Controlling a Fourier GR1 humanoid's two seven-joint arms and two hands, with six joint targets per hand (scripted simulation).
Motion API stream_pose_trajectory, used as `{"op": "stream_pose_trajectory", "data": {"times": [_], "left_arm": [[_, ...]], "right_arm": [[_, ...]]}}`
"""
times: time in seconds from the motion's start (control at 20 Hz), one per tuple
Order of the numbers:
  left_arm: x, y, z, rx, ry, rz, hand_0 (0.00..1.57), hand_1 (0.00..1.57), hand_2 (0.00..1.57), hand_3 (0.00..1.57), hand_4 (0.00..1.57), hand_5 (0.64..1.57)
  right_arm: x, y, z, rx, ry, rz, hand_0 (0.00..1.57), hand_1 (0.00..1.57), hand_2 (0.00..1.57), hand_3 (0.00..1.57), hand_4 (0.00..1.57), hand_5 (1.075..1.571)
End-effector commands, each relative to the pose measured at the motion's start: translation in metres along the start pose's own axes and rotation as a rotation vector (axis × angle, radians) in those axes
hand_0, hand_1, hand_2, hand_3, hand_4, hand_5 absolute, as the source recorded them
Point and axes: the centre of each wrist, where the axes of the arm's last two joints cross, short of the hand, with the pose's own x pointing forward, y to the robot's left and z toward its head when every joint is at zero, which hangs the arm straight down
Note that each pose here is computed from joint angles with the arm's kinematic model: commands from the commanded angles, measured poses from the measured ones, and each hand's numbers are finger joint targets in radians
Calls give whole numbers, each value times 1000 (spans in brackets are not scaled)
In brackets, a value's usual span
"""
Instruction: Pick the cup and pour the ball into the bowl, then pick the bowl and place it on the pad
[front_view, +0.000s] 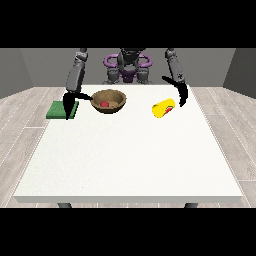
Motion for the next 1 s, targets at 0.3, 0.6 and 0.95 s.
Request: {"op": "stream_pose_trajectory", "data": {"times": [0.3, 0.6, 0.95], "left_arm": [[-59, 13, 111, 54, 362, 34, 0, 0, 0, 0, 0, 679], [-28, 12, 36, 52, 167, 39, 0, 0, 0, 0, 0, 696], [-24, 14, 60, -1, 148, 62, 0, 0, 0, 0, 0, 701]], "right_arm": [[-30, 78, 21, 79, 393, -40, 0, 0, 0, 0, 0, 1570], [-67, 100, 51, 53, 321, -111, 0, 0, 0, 0, 0, 1570], [-78, 94, 53, -23, 338, -119, 0, 0, 0, 0, 0, 1569]]}}
